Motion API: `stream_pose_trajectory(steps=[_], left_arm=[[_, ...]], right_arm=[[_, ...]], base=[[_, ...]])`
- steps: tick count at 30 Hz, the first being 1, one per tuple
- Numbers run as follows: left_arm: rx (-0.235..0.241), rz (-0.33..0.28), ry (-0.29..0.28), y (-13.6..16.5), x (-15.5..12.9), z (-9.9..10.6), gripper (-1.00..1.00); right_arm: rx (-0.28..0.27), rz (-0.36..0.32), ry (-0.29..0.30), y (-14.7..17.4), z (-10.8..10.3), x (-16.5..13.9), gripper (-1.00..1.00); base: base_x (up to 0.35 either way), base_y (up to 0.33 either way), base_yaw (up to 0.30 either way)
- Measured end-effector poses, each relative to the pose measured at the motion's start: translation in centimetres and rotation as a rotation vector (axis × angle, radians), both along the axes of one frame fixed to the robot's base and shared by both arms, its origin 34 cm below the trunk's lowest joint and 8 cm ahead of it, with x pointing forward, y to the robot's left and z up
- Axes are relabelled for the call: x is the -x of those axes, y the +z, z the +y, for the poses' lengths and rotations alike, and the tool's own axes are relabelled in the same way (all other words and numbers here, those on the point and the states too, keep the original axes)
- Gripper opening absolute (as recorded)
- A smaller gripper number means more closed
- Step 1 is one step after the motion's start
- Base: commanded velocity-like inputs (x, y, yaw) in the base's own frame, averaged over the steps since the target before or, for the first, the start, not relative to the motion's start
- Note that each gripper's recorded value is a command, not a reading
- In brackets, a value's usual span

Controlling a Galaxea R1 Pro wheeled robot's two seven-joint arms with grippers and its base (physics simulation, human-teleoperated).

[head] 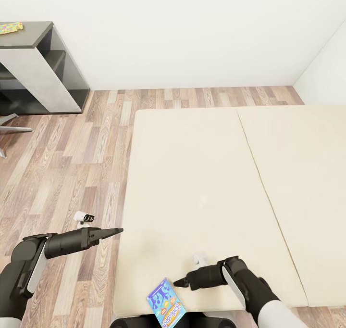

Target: Put all the toys in the child's room - the three board games (two on the bed and one on the table), the two jigsaw puzzles on the table, and the tennis ball on the table - inside the toy box on the table in the child's room.

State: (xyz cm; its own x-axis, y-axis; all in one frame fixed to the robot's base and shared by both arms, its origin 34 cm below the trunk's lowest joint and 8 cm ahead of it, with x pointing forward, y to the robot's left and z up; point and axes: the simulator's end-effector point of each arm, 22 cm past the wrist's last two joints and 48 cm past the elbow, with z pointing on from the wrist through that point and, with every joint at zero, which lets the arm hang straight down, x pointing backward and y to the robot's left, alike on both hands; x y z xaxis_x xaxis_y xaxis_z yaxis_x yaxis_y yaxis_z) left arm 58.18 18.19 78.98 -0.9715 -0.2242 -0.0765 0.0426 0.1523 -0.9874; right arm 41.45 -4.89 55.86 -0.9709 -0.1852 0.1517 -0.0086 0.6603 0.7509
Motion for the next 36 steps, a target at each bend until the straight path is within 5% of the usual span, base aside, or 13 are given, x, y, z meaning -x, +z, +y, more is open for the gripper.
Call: stream_pose_trajectory(steps=[16, 36], left_arm=[[0.0, 0.0, 0.0, 0.0, 0.0, 0.1, 1.0], [0.0, -0.001, 0.001, 0.0, 0.0, 0.1, 1.0]], right_arm=[[0.006, 0.06, 0.018, -0.2, -2.8, 4.1, 1.0], [-0.006, 0.107, 0.086, -0.1, -1.1, 7.4, 1.0]], base=[[0.0, 0.0, 0.0], [0.0, 0.0, 0.0]])
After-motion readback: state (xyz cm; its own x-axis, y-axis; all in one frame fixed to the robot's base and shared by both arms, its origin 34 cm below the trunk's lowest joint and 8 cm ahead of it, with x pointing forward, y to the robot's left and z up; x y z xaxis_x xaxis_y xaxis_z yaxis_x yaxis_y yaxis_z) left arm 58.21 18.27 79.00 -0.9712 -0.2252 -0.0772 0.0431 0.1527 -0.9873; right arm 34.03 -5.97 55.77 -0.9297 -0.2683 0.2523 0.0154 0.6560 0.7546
